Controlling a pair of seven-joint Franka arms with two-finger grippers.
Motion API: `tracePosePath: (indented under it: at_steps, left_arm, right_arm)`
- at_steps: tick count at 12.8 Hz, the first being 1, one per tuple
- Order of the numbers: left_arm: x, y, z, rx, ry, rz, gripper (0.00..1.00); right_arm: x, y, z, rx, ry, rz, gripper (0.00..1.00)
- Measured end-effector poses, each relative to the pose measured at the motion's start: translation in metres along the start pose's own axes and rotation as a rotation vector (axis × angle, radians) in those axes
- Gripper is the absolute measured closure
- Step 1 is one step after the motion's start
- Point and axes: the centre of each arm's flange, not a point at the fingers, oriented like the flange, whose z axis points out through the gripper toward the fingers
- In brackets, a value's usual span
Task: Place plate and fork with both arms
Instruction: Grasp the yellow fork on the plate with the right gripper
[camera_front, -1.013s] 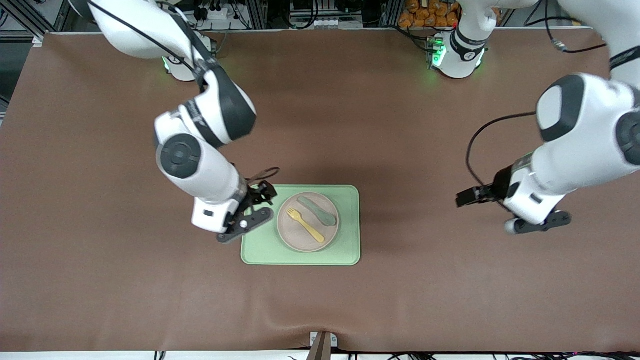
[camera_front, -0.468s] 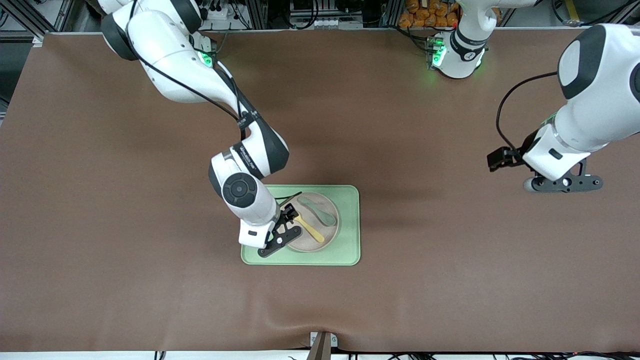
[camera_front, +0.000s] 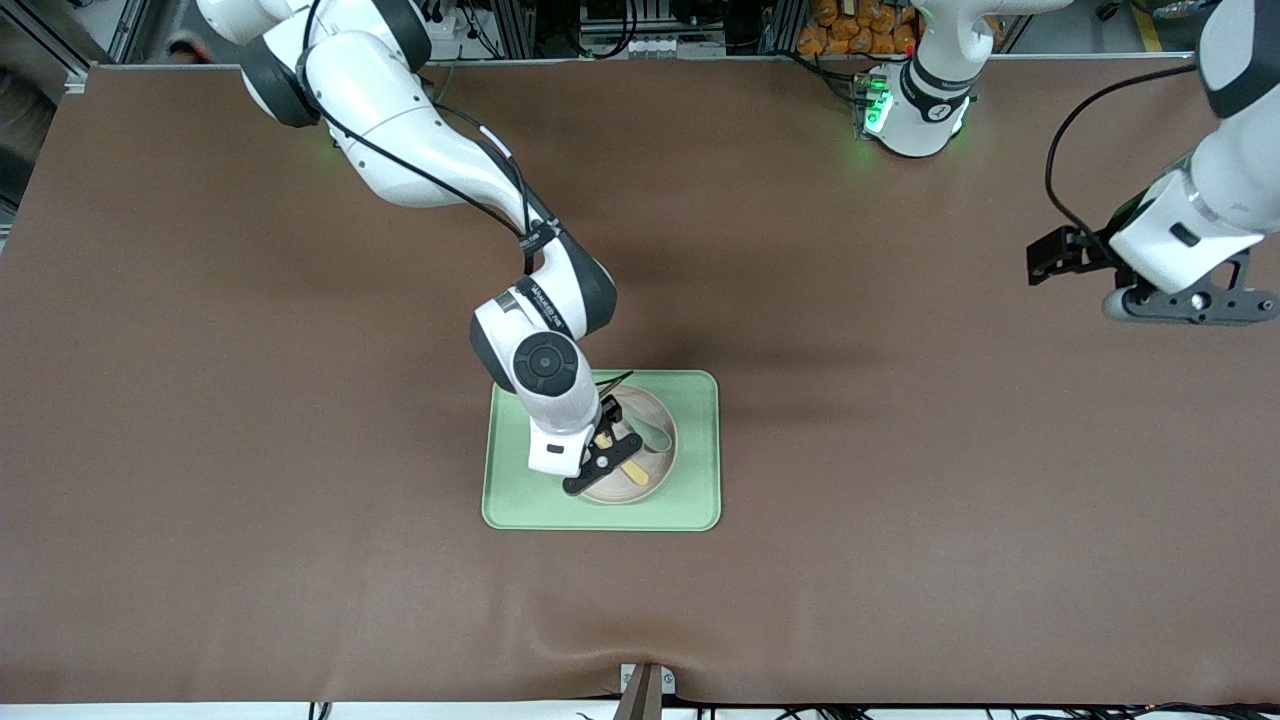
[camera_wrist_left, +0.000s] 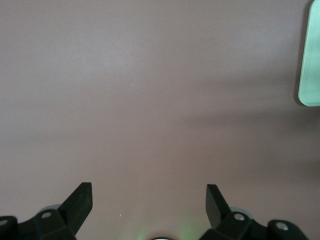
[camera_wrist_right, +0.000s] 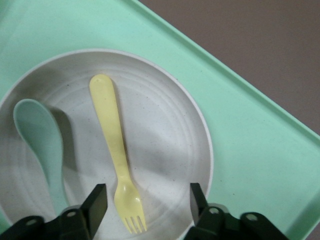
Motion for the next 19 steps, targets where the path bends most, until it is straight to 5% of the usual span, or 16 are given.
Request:
tracePosePath:
  at_steps: [19]
  left_arm:
    - [-0.035,-0.017,-0.061,-0.014,-0.007,0.059,0.00]
  right_arm:
    - [-0.002,-0.014,0.026,-0.033,-0.003,-0.035,0.45]
